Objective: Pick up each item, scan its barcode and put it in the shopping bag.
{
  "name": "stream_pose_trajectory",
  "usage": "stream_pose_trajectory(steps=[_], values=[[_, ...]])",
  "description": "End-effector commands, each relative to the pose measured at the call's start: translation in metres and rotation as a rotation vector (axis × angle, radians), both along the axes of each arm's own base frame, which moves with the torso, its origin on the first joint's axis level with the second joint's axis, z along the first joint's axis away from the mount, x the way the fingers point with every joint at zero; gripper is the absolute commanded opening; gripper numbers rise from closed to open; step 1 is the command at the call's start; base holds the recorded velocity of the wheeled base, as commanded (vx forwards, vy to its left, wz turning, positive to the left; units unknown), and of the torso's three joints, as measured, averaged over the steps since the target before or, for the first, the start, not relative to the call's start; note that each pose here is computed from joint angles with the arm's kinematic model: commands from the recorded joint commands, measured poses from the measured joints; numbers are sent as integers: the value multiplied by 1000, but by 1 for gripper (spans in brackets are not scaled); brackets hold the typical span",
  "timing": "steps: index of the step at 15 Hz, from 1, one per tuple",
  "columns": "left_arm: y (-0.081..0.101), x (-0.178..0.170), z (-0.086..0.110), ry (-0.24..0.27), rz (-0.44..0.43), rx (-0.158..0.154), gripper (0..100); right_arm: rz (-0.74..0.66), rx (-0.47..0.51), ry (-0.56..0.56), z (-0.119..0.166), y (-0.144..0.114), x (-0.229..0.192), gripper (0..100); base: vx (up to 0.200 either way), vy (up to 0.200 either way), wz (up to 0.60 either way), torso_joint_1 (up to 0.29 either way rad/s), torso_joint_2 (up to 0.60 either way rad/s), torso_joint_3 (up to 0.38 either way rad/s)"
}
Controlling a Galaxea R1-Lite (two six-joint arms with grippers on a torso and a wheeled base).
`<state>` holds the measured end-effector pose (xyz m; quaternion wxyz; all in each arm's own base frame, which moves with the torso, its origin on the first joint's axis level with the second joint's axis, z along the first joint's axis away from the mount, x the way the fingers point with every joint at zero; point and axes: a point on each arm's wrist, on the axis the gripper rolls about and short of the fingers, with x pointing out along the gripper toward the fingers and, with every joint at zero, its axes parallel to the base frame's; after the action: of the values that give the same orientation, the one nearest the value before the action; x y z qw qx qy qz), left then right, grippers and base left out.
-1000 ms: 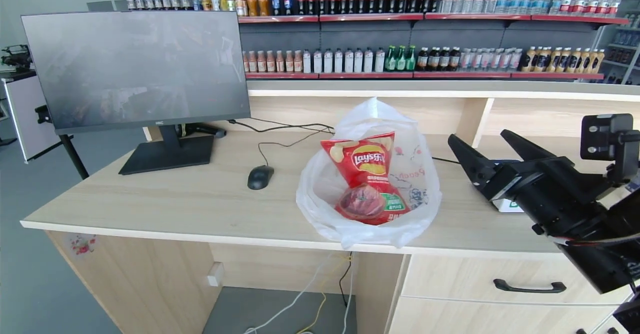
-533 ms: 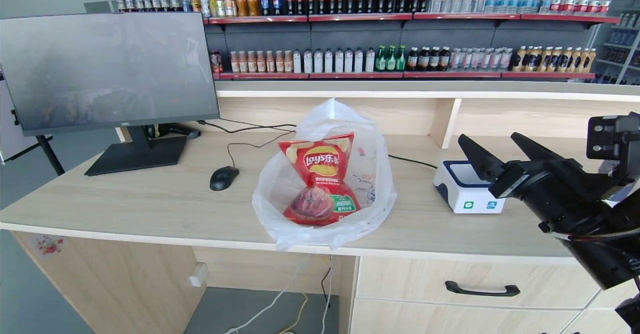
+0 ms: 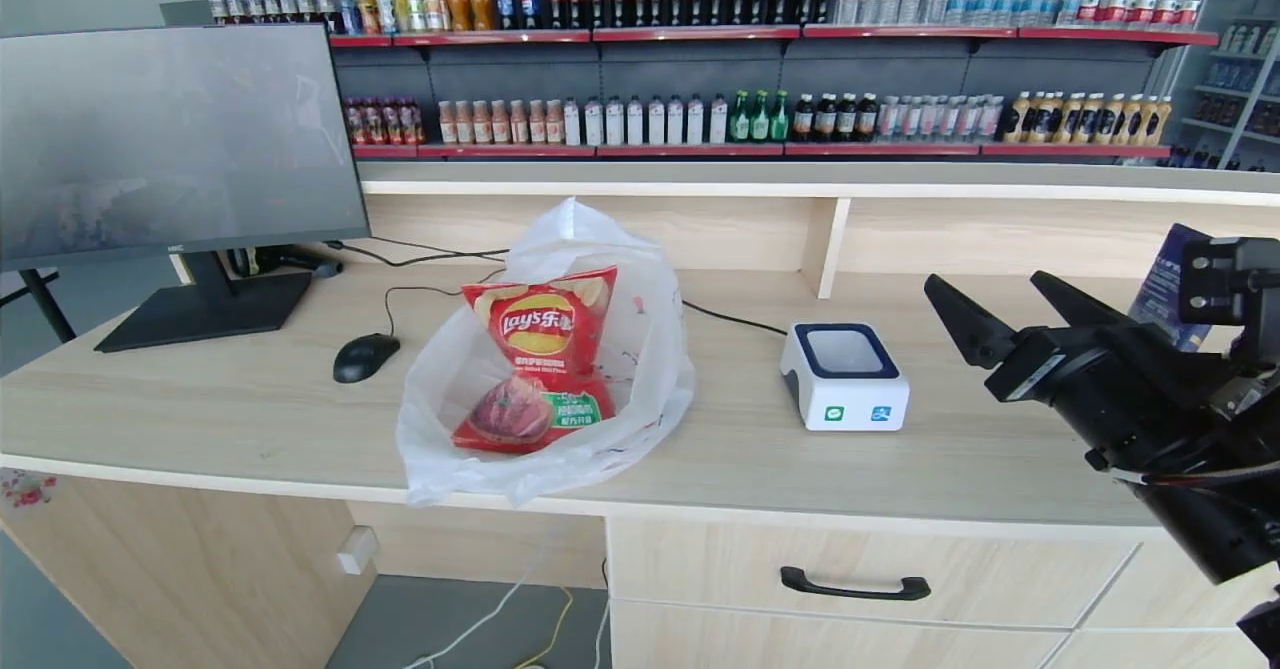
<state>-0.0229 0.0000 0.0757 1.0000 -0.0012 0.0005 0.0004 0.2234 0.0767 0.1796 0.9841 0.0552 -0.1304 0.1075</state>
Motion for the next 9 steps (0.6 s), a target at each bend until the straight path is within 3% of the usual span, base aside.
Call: stream_pose_trajectory(steps=[1,9], values=[[0,0,0,-1,1,-1,100,-3,1,-5,1,-1,0,100,0,-200,0,2,2,2],[0,0,0,0,1,-1,100,-12,0,-72,16,-3,-4,100,0,-200,0,1,1,4]])
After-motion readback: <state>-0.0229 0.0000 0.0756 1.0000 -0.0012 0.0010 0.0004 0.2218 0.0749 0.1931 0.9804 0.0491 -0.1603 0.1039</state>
